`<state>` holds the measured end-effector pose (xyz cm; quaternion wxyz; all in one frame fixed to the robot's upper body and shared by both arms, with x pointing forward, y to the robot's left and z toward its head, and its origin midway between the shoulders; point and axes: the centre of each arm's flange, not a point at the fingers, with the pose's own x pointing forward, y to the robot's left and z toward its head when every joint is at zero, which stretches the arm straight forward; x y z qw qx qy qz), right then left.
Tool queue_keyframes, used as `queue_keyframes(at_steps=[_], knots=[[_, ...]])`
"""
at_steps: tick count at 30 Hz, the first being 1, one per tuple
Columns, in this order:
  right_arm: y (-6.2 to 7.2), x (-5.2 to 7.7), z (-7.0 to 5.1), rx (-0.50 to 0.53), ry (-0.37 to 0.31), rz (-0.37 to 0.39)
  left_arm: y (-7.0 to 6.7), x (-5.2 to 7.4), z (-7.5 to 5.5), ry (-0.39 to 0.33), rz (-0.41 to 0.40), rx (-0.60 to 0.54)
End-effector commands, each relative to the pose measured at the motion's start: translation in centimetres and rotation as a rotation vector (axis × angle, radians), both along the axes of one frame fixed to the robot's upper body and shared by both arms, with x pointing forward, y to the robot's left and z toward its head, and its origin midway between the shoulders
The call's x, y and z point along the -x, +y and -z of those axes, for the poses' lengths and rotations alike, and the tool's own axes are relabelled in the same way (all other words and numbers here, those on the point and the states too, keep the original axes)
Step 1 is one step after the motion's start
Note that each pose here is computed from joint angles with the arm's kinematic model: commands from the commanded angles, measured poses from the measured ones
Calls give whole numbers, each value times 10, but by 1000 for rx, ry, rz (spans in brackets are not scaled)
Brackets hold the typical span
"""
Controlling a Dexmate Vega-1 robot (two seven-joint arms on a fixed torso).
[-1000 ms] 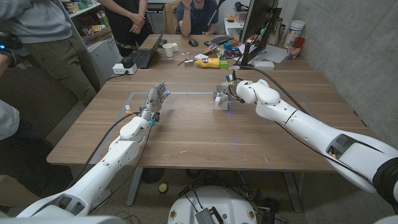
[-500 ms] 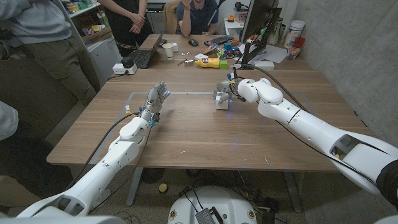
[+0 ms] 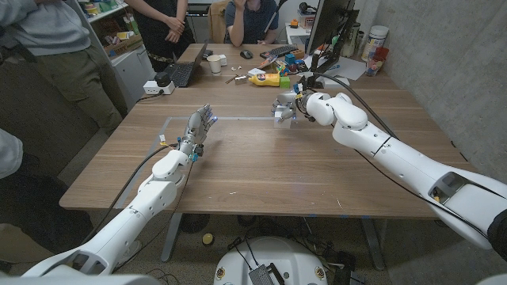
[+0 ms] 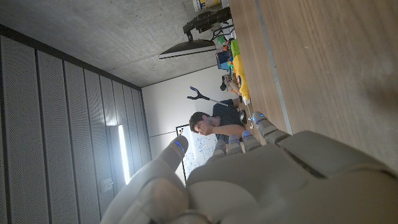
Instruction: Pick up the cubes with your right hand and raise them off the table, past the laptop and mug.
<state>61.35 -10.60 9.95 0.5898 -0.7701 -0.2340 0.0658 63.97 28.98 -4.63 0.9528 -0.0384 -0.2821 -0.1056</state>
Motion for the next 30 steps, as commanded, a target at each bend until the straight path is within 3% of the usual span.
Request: queue_keyframes(at_steps=[1,30], knots=[[-2,14,-20,-5,-66,-4,0,3,1,-3,0,0],[-9,38,-56,9,-173,-9,-4,3,1,-4,0,0]])
